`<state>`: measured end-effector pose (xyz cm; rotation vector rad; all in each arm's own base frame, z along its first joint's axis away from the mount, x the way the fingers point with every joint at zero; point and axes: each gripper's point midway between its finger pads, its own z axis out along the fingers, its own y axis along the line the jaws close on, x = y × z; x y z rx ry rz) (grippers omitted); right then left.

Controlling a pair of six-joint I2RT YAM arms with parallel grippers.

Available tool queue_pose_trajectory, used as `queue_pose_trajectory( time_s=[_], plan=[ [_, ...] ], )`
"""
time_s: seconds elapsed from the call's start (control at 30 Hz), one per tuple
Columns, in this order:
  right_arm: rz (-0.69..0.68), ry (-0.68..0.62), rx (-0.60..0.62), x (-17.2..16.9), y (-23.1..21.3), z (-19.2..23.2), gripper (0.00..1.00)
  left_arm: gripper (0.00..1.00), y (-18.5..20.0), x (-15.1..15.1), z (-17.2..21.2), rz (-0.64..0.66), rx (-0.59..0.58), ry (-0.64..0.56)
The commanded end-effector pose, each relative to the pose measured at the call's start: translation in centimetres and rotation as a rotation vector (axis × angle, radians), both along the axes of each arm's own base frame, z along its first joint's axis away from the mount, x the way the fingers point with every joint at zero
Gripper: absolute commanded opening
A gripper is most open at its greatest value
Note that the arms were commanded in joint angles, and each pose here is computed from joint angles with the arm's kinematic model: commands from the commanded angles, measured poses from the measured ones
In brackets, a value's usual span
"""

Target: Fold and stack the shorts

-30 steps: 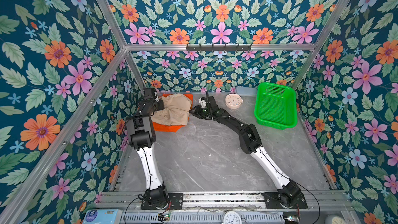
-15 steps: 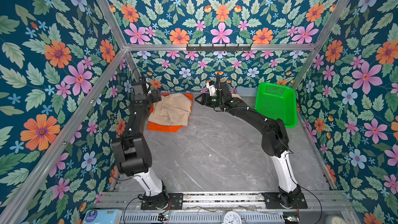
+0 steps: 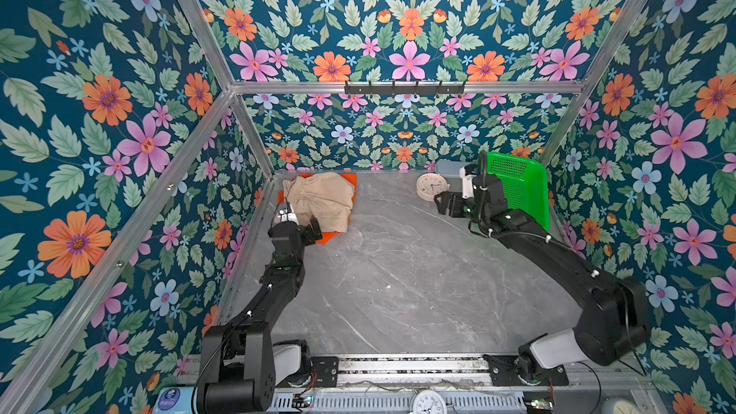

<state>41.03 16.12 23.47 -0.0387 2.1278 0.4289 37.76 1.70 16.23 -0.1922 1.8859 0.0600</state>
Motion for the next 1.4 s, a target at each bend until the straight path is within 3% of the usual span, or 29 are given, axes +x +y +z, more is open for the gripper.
queue_pose_trajectory(
  time_s=[0.0, 0.13, 0.23, 0.47, 0.5, 0.57, 0.9, 1.07, 1.37],
  plan=[
    [-0.122, -0.141, -0.137, -0.8, -5.8, 0.1, 0.99, 1.00, 1.3, -0.6, 1.4, 0.077, 0.070, -0.123],
    [-0.233, -0.169, -0.109, -3.2, -12.0, -1.7, 0.99, 1.00, 1.0, -1.2, -0.7, 0.061, 0.069, -0.127],
    [-0.286, -0.171, -0.162, -4.8, -15.1, -3.7, 0.99, 1.00, 0.8, -0.8, -2.0, 0.056, 0.068, -0.114],
    [-0.333, -0.234, -0.229, -6.5, -18.7, -8.3, 0.99, 1.00, 0.4, -0.8, -3.6, 0.083, 0.164, -0.212],
    [-0.343, -0.231, -0.219, -6.6, -19.2, -9.0, 0.99, 1.00, 1.3, -0.8, -3.7, 0.138, 0.167, -0.223],
    [-0.356, -0.229, -0.203, -6.6, -19.8, -10.2, 0.99, 1.00, 1.5, -0.1, -4.7, 0.138, 0.142, -0.143],
    [-0.274, -0.240, -0.210, -6.3, -18.9, -11.2, 0.99, 1.00, 2.3, 0.2, -4.8, 0.147, 0.114, -0.147],
    [-0.192, -0.293, -0.099, -6.7, -16.7, -10.6, 0.99, 1.00, 2.3, 0.2, -4.8, 0.148, 0.113, -0.147],
    [-0.188, -0.279, -0.073, -3.8, -16.7, -13.2, 0.99, 1.00, 2.3, 0.2, -4.8, 0.147, 0.114, -0.146]
  ],
)
